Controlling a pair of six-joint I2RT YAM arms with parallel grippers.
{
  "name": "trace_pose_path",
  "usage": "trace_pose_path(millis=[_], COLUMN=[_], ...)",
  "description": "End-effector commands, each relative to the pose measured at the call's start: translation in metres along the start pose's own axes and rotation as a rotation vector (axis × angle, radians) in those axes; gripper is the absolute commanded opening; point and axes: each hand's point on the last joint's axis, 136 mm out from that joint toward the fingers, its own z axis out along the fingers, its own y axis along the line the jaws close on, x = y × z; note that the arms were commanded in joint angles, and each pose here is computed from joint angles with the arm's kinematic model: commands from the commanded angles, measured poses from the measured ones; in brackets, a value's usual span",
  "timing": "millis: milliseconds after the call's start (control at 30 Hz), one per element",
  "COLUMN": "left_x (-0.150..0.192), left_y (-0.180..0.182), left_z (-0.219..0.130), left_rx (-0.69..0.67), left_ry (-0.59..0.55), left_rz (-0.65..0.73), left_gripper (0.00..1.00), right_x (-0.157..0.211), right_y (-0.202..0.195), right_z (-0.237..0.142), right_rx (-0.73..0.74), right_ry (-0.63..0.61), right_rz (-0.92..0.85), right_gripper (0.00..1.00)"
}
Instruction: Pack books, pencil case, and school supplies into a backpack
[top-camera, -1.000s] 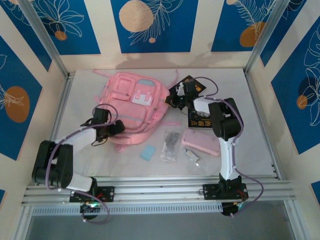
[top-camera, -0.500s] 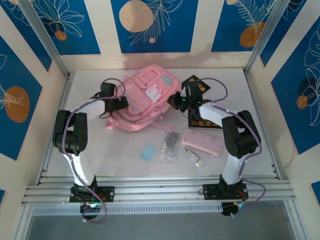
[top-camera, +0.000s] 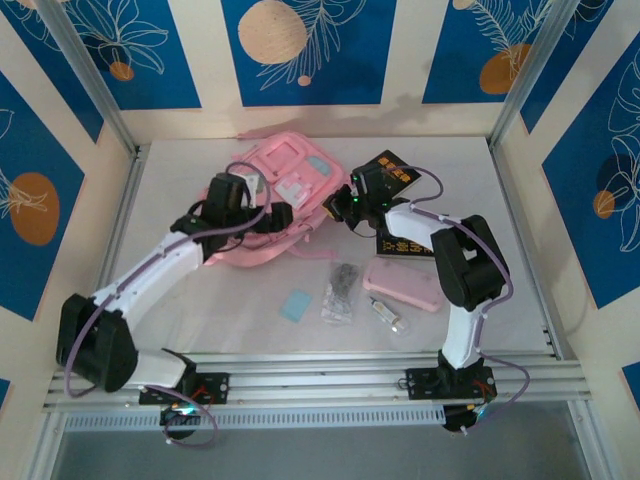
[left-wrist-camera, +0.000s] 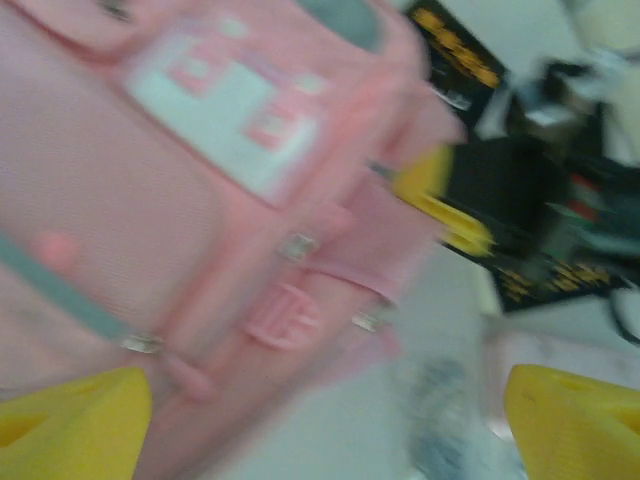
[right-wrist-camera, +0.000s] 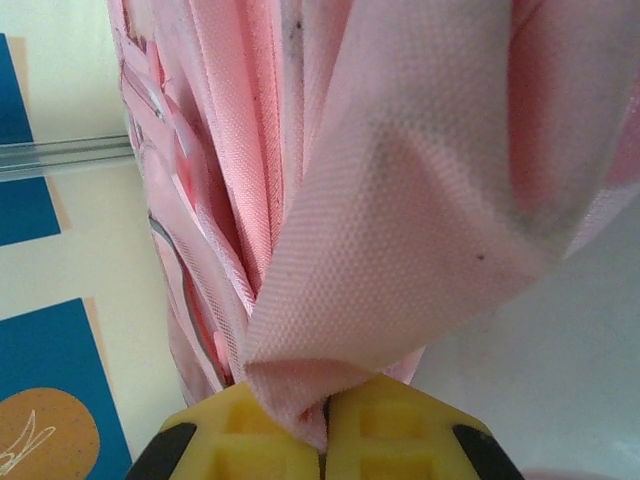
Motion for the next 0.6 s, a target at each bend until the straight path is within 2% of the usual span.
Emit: trace_pose_path(millis=[0,233,433,567], left_x=[0.027,0.060,0.074,0.072], left_y=[-0.021,-0.041,-0.027,-0.015], left_z=[0.014,0.047,0.080,0.099], left_rx=[0.103,0.177,0.124,0.071], left_ry=[0.012,-0.042,-0.055,-0.086], left_rz=[-0.072,-0.092,-0.081,-0.068], left_gripper=[0.84,0.71,0.65,0.64], right_x=[0.008,0.014,0.016,0.019], right_y=[0.034,0.044,0.048,0.047], right_z=[0.001,-0.007,-0.016,-0.016], right_rx=[-0.082,-0.106,-0.120,-0.129], right_ry=[0.034,0.046,0.043,0.057], right_rz=[0.022,0.030,0.033,0.048], right_gripper=[0.00,0.00,0.00,0.00])
